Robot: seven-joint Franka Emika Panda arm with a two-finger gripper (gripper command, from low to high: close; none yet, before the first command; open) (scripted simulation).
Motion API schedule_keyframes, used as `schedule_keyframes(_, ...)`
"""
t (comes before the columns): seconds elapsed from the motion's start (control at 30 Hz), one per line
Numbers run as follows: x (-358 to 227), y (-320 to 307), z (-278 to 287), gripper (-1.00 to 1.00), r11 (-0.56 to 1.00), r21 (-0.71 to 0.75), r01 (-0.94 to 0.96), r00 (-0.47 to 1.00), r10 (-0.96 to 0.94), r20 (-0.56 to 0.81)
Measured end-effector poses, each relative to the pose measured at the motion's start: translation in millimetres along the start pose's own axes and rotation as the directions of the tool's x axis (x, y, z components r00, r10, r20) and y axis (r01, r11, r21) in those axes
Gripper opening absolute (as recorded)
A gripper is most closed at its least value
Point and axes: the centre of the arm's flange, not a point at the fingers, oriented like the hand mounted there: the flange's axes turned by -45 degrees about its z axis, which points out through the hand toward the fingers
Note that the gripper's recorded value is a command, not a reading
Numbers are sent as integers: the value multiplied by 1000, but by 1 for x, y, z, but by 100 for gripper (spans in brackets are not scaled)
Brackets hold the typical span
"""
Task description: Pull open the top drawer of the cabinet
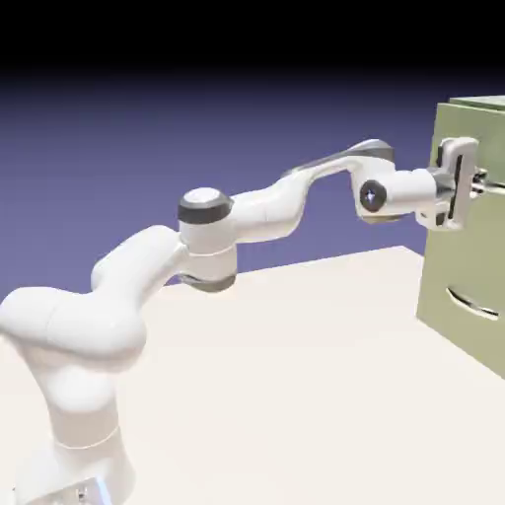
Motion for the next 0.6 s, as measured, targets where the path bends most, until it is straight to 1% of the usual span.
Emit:
schedule_keyframes(0.3, 0, 0, -50, -100, 1000, 0, 0, 1000, 0, 0)
schedule_keyframes(0.6, 0, 0, -117, -100, 1000, 0, 0, 1000, 0, 0)
